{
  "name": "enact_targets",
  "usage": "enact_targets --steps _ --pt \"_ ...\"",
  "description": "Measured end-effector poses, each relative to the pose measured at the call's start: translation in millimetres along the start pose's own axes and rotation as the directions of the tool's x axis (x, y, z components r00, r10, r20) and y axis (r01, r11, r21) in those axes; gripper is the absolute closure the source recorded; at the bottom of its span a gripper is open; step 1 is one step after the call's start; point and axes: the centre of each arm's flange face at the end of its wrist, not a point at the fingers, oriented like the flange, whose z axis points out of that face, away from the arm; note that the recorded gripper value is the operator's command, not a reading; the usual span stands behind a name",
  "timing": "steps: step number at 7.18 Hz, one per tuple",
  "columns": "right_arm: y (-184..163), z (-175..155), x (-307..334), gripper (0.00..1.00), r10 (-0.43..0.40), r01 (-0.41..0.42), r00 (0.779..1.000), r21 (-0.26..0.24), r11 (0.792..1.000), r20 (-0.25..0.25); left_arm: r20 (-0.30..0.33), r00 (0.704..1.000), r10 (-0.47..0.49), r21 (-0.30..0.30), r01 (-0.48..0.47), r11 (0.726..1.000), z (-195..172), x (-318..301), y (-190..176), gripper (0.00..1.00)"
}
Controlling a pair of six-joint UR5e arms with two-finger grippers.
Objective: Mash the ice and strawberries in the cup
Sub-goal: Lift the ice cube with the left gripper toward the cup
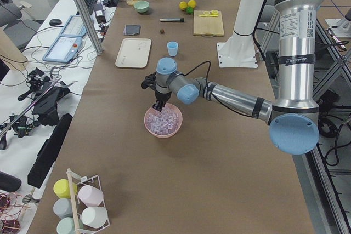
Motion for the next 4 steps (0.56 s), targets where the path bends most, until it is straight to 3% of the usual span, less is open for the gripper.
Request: enact_targets --steps 1,4 --pt "0 0 0 0.0 0.0 0.0 1.0 0.0 1.0 0.001 -0.022 1.0 0.003 0.025 -0.003 1.0 -11 14 -33 1.0" --pt "0 0 -1 0.0 -0.001 0.001 1.0 0.0 1.0 0.001 -0.177 0.965 -0.193 0.03 0.201 0.979 -25 116 -125 1.0"
